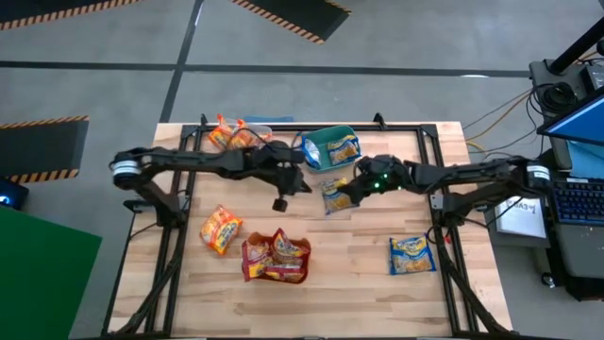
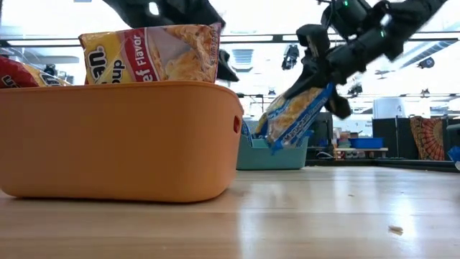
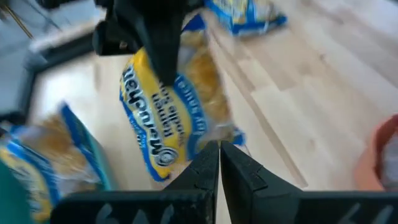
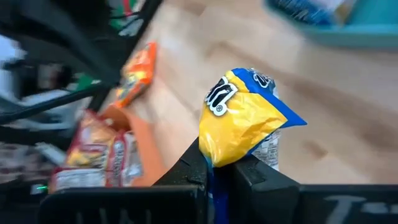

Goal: Sort Maruchan noodles
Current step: Put the blue noodle pack into the green bin

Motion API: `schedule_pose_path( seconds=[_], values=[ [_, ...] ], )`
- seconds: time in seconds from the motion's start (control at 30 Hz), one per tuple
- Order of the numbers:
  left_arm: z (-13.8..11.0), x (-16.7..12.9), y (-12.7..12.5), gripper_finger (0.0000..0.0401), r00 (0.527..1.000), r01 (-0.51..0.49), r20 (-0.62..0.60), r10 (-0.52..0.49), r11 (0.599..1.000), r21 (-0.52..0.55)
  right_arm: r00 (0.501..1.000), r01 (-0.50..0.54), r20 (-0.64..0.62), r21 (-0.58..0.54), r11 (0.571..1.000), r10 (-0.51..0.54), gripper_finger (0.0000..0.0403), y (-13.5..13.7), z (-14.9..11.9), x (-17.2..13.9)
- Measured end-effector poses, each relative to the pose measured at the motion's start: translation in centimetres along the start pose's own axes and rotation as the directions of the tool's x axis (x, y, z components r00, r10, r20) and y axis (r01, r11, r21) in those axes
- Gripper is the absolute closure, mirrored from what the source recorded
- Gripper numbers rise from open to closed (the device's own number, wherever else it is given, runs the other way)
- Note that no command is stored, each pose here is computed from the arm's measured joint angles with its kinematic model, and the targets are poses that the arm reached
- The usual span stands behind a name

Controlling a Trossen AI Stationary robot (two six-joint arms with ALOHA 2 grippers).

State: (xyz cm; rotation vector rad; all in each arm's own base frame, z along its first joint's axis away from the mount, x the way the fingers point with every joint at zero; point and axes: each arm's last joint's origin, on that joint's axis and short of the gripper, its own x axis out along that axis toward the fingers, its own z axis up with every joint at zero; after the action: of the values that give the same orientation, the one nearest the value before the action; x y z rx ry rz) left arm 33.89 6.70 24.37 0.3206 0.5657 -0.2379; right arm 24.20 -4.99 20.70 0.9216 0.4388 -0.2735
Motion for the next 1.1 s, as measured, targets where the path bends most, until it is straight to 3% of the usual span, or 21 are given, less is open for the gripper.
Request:
schedule_pose_path(
  seconds=[0.27,0.53,0.67,0.87,1.1],
  values=[
    [1.7,-5.5,-1.1,0.0401,0.989,-0.068,0.140,0.053,0.993,0.101,0.959,0.283,-0.013,-0.064,0.957,-0.285,0.0388,3.3,4.8,-3.2],
    [1.6,-9.5,-2.2,0.0401,0.941,-0.201,0.308,0.144,0.966,0.164,0.911,0.411,-0.001,-0.072,0.909,-0.412,0.0388,5.0,11.3,-4.6],
    [0.3,-10.5,-2.6,0.0401,0.918,-0.263,0.343,0.198,0.952,0.155,0.906,0.420,-0.029,-0.088,0.903,-0.423,0.0388,4.6,14.2,-3.7],
    [0.1,-12.3,-2.7,0.0401,0.850,-0.463,0.350,0.392,0.875,0.143,0.905,0.413,-0.071,-0.098,0.906,-0.420,0.0388,2.8,17.7,-0.7],
    [0.5,-13.8,-2.9,0.0401,0.821,-0.508,0.383,0.424,0.848,0.150,0.883,0.433,-0.151,-0.096,0.896,-0.444,0.0388,0.0,19.2,3.6]
  ],
)
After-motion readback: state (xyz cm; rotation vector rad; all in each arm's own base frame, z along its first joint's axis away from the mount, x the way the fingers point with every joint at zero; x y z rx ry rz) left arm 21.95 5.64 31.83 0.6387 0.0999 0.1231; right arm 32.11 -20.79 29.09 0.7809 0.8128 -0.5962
